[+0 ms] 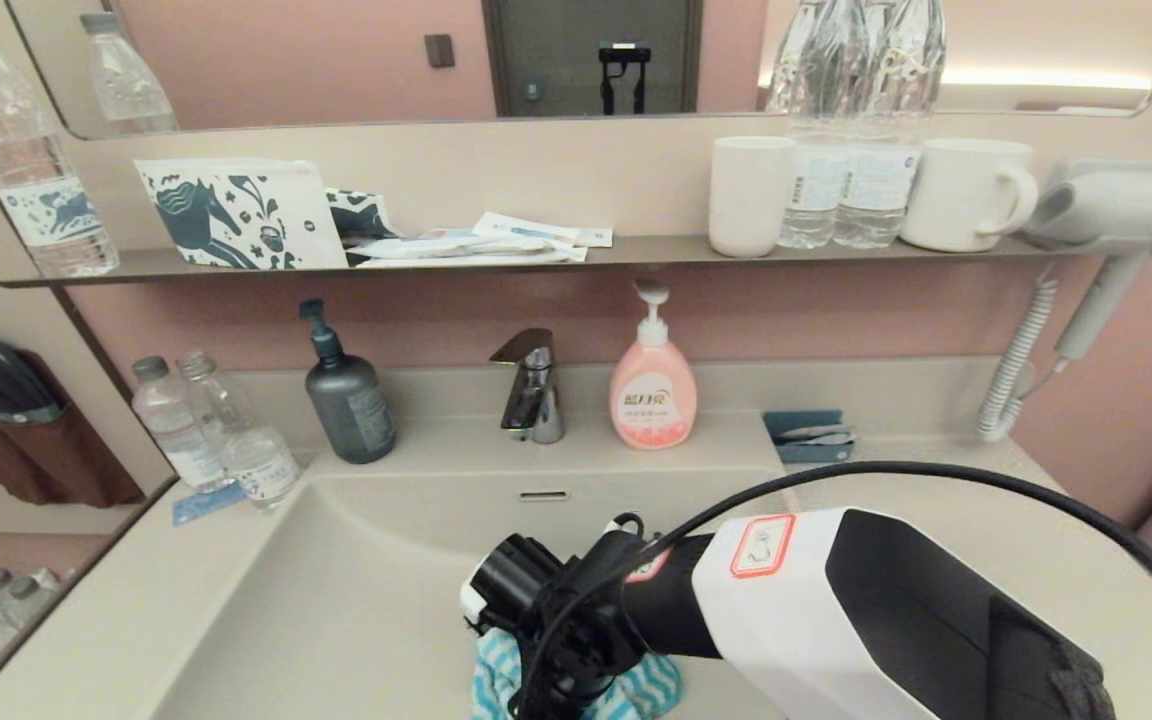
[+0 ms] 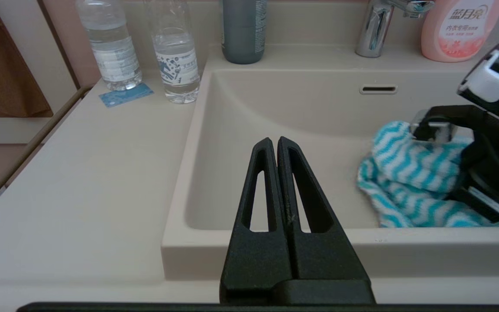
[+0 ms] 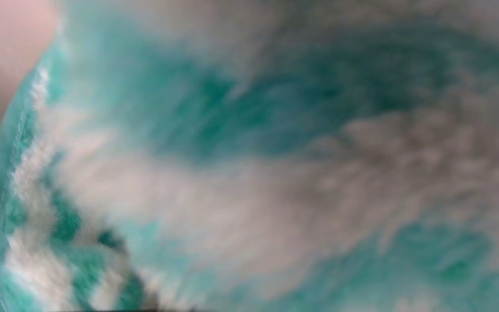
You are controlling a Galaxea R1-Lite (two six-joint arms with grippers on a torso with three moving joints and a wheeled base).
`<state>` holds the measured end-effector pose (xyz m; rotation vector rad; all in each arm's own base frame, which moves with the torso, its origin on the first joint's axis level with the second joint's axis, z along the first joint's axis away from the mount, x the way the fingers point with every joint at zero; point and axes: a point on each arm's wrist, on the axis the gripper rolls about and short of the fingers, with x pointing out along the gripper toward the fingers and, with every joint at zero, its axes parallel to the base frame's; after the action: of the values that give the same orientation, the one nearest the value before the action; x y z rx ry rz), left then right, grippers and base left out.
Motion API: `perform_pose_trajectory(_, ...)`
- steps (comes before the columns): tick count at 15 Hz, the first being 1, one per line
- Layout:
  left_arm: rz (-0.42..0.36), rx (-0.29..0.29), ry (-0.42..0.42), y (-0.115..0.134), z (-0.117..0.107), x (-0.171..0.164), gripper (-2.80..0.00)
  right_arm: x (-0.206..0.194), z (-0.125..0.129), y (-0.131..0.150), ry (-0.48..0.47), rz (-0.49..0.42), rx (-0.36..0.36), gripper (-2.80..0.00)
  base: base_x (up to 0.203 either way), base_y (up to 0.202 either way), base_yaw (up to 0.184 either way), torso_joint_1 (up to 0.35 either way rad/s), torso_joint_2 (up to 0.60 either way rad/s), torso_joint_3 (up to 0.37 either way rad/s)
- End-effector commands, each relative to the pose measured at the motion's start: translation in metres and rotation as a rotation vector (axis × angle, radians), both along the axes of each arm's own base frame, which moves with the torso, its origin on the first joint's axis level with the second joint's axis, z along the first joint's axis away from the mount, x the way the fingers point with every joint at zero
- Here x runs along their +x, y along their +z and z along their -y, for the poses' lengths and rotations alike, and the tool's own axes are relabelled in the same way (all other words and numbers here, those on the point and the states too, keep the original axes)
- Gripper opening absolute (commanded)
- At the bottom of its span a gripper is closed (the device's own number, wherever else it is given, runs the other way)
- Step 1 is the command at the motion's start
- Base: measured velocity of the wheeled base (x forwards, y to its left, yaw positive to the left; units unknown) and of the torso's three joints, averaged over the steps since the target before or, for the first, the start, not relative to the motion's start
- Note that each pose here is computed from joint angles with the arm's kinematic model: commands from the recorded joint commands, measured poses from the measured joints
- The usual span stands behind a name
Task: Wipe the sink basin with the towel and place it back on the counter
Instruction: Wipe the sink
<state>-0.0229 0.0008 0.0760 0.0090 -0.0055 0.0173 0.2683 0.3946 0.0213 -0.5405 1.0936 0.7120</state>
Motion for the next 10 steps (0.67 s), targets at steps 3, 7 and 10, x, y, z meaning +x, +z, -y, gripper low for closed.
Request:
perform_pose_trajectory(3, -0.001, 0.0, 0.0, 0.0, 0.0, 0.0, -2.8, -0.002, -0.021, -0.012, 0.024, 0.064, 0.094, -2.8, 0.0, 0.0, 0.0, 0.0, 0.0, 0.0)
perform_pose_trajectory(7, 0.0, 0.0, 0.001, 0.0, 0.0, 0.0, -2.8, 0.01, -0.03, -0.007, 0.007, 0.16, 0.213, -2.8, 0.0, 0.0, 0.0, 0.0, 0.0, 0.0)
perform_pose_trajectory(10, -0.001, 0.0, 0.0, 0.0, 0.0, 0.0, -2.8, 0.027, -0.024, -0.012, -0.046, 0.228, 0.202, -2.8, 0.0, 0.0, 0.0, 0.0, 0.0, 0.0)
